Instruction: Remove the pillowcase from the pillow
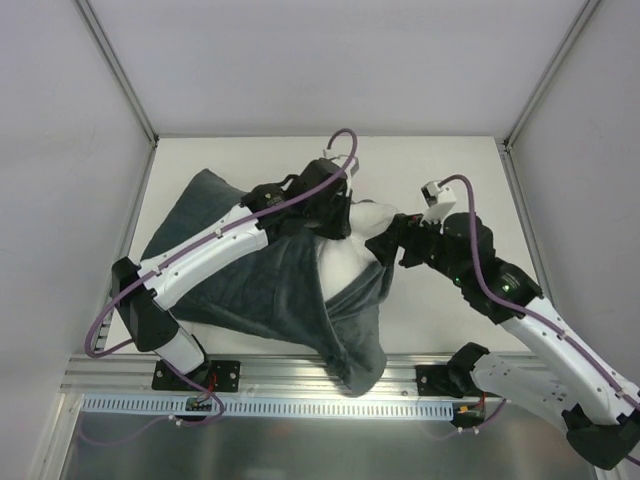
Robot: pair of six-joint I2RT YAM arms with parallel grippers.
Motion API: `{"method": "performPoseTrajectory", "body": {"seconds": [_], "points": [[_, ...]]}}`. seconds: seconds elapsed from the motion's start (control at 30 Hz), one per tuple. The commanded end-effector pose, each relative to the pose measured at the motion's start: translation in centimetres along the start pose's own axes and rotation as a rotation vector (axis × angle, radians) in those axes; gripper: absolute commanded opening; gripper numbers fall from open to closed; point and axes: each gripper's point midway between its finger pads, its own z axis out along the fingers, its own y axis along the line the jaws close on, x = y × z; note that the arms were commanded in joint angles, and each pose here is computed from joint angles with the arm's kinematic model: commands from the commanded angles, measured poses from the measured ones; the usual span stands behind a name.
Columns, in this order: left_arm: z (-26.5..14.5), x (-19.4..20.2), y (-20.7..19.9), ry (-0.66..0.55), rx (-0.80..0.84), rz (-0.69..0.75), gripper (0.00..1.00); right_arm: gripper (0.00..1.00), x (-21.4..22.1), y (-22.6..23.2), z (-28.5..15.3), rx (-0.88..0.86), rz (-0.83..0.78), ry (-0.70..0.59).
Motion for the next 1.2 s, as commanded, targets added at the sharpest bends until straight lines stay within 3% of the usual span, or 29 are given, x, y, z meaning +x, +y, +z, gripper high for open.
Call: {"method": "performPoseTrajectory", "body": {"seconds": [0.0,0.1,0.5,0.63,0.7,0.87,1.03,1.13,1.17], "points": [[-3.2,-4.1,2.4,-0.118,0.030,-0.142,0.00,0.82,-2.6,1.6,-3.3,-0.063,0.025,-0.114],[-3.7,-4.6,3.5,-0.144,0.027,-0.174,0.00,0.94,-1.8,0.0,-3.8,0.013,0.082,-0.115],[-3.0,-4.6,3.5,-0.138,0.039,-0.190,0.00,0.95,3.0,3.4,0.6,-0.027,0.182,0.064],[-3.0,-4.5,3.5,-0.136,0.042,-0.189,0.00,0.89,4.1,3.2,2.5,0.029,0.198,0.099],[-3.1,-4.6,3.5,-0.140,0.042,-0.189,0.00,0.85,5.0,3.0,3.2,0.042,0.190,0.118],[-3.2,-4.8,3.6,-0.149,0.040,-0.185,0.00,0.60,7.8,1.9,4.0,0.084,0.194,0.187],[-3.7,-6.3,5.1,-0.185,0.021,-0.207,0.00,0.48,10.3,2.1,2.9,0.057,0.181,0.227],[-3.8,-7.3,5.8,-0.195,0.026,-0.233,0.00,0.19,12.6,1.9,2.6,0.050,0.178,0.271],[-3.8,-7.6,6.0,-0.199,0.027,-0.239,0.00,0.15,13.1,1.8,2.5,0.051,0.178,0.282]]}}
